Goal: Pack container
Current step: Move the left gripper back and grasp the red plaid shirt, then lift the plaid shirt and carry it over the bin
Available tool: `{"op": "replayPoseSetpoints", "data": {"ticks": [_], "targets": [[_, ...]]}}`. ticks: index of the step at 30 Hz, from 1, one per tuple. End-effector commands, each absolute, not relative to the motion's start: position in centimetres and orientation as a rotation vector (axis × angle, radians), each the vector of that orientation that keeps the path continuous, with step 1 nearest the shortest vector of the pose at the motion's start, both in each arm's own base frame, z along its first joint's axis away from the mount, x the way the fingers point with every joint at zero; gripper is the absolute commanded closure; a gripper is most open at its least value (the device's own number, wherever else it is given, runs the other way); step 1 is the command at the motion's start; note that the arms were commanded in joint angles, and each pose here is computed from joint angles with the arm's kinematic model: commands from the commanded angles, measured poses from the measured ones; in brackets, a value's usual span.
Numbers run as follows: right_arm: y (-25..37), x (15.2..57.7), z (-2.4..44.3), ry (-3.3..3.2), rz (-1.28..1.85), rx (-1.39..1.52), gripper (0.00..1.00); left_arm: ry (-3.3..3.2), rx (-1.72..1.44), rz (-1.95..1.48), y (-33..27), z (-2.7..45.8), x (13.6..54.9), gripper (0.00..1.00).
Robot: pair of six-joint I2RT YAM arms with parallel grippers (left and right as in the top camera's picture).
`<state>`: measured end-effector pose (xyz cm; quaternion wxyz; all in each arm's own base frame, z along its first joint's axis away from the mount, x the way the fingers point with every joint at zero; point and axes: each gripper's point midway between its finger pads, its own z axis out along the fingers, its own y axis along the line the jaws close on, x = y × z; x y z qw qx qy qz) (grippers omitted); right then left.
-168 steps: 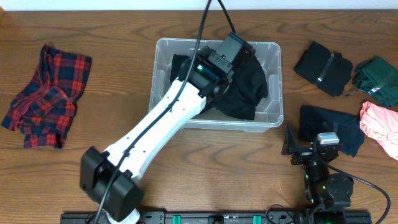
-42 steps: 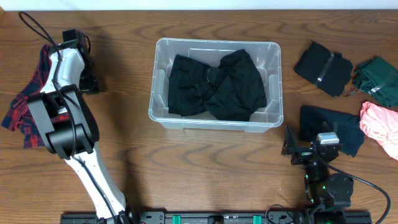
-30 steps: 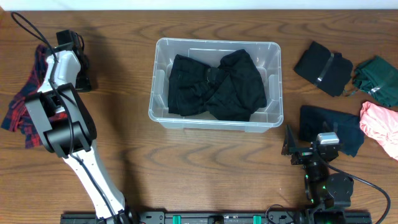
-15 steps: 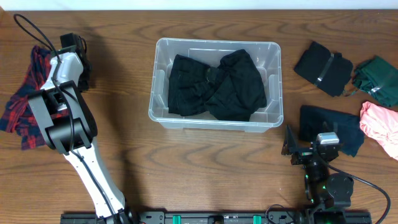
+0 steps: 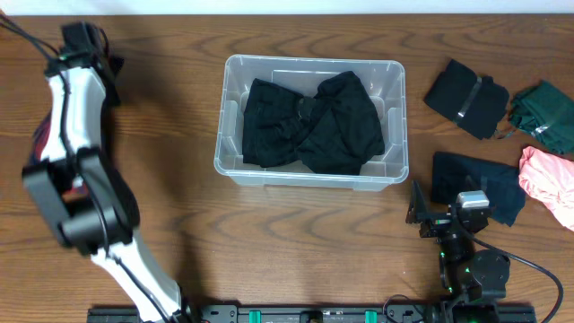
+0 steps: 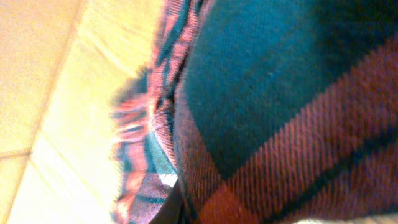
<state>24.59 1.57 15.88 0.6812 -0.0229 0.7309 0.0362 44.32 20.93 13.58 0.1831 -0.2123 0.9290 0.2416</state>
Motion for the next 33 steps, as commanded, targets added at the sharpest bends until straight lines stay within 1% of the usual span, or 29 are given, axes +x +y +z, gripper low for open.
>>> {"op": "replayPoseSetpoints", "data": {"ticks": [1, 4, 8, 11, 13, 17, 21, 27, 33], "targets": [[1.5, 24.6, 15.8, 1.64, 0.071, -0.059, 0.01, 2.473, -0.422, 0.54, 17.1, 22.2, 45.1, 0.94], [1.5, 24.6, 15.8, 1.64, 0.071, -0.059, 0.01, 2.382, -0.25, 0.473, 13.5, 27.4, 44.7, 0.94], [1.5, 24.6, 15.8, 1.64, 0.071, -0.059, 0.01, 2.247, -0.024, 0.378, 7.0, 33.5, 43.5, 0.94], [1.5, 24.6, 15.8, 1.64, 0.071, -0.059, 0.01, 2.166, 0.177, 0.327, 1.1, 36.4, 42.3, 0.94], [1.5, 24.6, 15.8, 1.64, 0.071, -0.059, 0.01, 2.133, 0.322, 0.305, -2.5, 37.1, 41.5, 0.94], [1.5, 24.6, 15.8, 1.64, 0.071, -0.059, 0.01, 2.093, 0.586, 0.272, -10.0, 36.6, 40.2, 0.94], [1.5, 24.6, 15.8, 1.64, 0.071, -0.059, 0.01, 2.064, 0.785, 0.372, -15.1, 34.9, 39.4, 0.94], [1.5, 24.6, 15.8, 1.64, 0.071, -0.059, 0.01, 2.019, 1.019, 0.607, -19.6, 31.5, 39.3, 0.94], [1.5, 24.6, 15.8, 1.64, 0.071, -0.059, 0.01, 2.016, 1.165, 0.738, -21.3, 28.0, 40.1, 0.94]]}}
